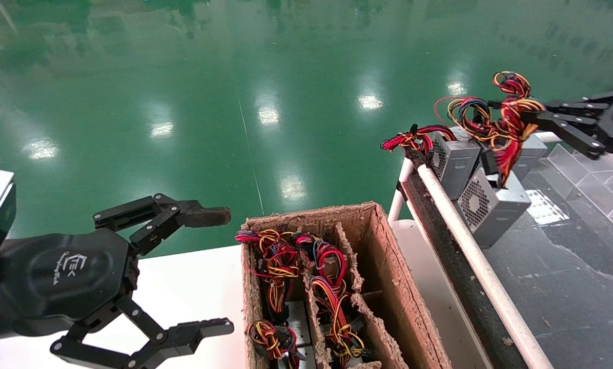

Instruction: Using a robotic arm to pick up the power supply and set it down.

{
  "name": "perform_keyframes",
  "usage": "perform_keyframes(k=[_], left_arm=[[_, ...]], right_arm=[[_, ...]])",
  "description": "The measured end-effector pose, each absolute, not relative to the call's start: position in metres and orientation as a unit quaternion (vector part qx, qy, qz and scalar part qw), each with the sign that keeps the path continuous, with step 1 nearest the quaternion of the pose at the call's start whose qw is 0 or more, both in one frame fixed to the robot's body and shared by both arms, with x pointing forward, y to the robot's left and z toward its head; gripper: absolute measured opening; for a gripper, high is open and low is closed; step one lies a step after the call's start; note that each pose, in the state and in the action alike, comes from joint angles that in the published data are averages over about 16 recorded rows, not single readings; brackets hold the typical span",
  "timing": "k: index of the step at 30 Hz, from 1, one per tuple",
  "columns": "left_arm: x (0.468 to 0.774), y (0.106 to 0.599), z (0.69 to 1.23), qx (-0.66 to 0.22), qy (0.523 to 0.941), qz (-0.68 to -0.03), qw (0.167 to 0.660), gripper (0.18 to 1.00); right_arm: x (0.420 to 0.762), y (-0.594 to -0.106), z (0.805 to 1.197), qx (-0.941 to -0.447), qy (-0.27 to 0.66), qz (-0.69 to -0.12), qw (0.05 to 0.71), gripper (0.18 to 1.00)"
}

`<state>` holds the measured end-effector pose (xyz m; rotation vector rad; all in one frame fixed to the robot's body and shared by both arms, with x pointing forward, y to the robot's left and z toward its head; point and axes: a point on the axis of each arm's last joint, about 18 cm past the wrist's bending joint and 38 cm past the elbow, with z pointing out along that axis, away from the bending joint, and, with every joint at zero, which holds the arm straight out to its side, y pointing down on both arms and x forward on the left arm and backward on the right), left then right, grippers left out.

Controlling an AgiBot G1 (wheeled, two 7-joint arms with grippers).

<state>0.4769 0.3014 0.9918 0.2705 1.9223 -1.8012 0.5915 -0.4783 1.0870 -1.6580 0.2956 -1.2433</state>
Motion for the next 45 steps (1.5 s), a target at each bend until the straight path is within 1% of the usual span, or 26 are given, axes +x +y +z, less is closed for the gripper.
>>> perform_keyframes(k=[16, 24, 30, 36, 41, 45], left_arm=[[0.477, 0.301, 0.992, 0.099, 0.704, -0.66, 0.244, 1.001], [0.477, 0.301, 0.992, 0.099, 0.704, -0.66, 0.244, 1.001], [0.477, 0.301, 0.992, 0.099, 0.704, -0.66, 0.244, 1.001], [0.477, 0.301, 0.992, 0.099, 0.704, -0.66, 0.244, 1.001], [0.477, 0.301, 0.992, 0.099, 0.704, -0.66, 0.244, 1.001], [0.477, 0.301, 0.992, 0.099, 0.704, -0.66, 0.244, 1.001]], right_arm=[[0.627, -0.458, 1.111, -0.682, 0.128, -0.542, 0.474, 0.231], [0.636, -0.456, 1.112, -0.677, 0.142, -0.547, 0.471, 0.232], [0.636, -0.454, 1.111, -0.679, 0.142, -0.542, 0.475, 0.252], [0.635, -0.451, 1.11, -0.682, 0.138, -0.535, 0.479, 0.302], [0.633, -0.451, 1.11, -0.683, 0.138, -0.53, 0.484, 0.373], [0.63, -0.451, 1.111, -0.679, 0.14, -0.527, 0.492, 0.458]])
